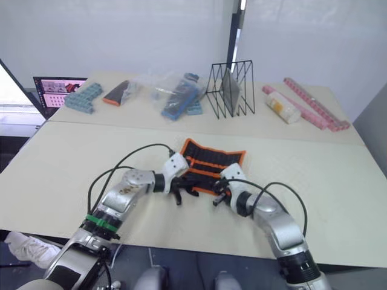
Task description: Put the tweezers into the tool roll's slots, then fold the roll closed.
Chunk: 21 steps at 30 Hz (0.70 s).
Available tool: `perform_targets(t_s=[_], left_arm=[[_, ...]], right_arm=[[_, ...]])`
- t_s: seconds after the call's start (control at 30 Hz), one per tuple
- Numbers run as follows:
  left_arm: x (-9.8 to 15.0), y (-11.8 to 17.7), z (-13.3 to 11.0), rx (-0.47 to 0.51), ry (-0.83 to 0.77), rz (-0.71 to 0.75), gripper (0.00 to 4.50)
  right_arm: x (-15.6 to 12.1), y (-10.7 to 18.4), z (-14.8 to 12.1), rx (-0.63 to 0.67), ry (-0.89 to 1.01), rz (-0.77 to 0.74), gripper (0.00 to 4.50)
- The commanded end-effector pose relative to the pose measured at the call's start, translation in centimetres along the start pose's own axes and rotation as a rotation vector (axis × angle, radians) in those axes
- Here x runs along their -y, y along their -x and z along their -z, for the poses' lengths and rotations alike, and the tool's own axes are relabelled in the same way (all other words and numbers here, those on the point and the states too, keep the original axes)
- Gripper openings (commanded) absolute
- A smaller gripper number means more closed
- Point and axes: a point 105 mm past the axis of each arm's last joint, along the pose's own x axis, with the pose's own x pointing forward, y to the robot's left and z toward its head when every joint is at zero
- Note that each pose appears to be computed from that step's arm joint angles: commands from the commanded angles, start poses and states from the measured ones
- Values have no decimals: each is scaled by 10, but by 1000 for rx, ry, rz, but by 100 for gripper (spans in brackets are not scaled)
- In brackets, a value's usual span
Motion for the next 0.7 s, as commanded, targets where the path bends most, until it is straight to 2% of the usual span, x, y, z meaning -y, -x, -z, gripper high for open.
perform_targets(t_s=[0.03, 0.17, 0.4, 0.57, 0.7], left_arm=[[-1, 1, 13, -58, 9, -19, 0], [-5, 5, 20, -76, 26, -35, 0], [-5, 7, 25, -76, 42, -47, 0], [-4, 7, 25, -68, 47, -48, 0], [-3, 6, 24, -59, 48, -44, 0]], right_arm=[[26, 10, 12, -49, 26, 150, 2], [36, 15, 19, -79, 33, 206, 2], [44, 17, 14, -79, 59, 262, 2], [43, 19, -5, 25, 0, 259, 2], [42, 18, -9, 44, 8, 251, 2]])
